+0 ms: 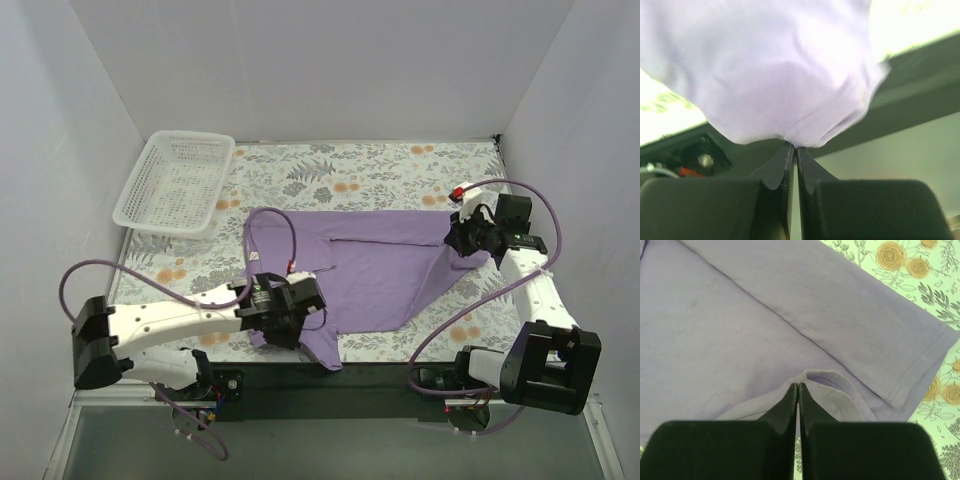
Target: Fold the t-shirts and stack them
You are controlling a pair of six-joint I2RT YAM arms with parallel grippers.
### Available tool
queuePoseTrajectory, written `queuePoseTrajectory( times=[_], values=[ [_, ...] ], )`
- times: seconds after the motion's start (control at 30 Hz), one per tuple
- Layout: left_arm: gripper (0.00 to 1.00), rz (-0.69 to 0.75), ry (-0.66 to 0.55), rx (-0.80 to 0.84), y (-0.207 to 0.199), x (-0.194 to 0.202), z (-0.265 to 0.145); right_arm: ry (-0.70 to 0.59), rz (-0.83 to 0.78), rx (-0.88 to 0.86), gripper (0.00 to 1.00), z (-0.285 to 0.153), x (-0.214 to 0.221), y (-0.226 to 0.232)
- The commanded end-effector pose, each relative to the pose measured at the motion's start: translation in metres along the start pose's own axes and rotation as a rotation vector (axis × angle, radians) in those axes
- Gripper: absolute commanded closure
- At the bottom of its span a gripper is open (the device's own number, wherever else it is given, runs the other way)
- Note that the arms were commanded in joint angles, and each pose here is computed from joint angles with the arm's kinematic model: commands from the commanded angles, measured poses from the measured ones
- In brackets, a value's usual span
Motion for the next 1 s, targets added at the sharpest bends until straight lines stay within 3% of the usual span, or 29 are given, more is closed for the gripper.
queuePoseTrajectory(
  times=[0.0, 0.17, 0.4, 0.67, 0.97],
  values=[
    [1.0, -0.093, -0.211, 0.131, 0.001, -0.053, -0.031, -0.02, 0.015, 0.004, 0.99, -0.01, 0.001, -0.005],
    [1.0, -0.19, -0.389, 0.217, 0.014, -0.093, -0.066, -0.045, 0.057, 0.035, 0.99, -0.021, 0.001, -0.013],
    [1.0, -0.245, -0.46, 0.199, 0.029, -0.105, -0.07, -0.065, 0.107, 0.087, 0.99, -0.034, 0.004, -0.023],
    [1.0, -0.279, -0.643, 0.203, 0.04, -0.136, -0.109, -0.106, 0.151, 0.153, 0.99, -0.052, 0.001, -0.038],
    [1.0, -0.267, -0.755, 0.219, 0.04, -0.154, -0.132, -0.15, 0.182, 0.178, 0.99, -0.06, -0.005, -0.042]
  ],
)
Point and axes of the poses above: each gripper's point midway between its finger pads, its own z axis out along the fingers, its own y axis along the line the jaws close on, x = y × z, the point moved 2 cm from there along -z, back along the fingers, and after that the axes turned 13 degrees about -z, right-handed, at the moved point
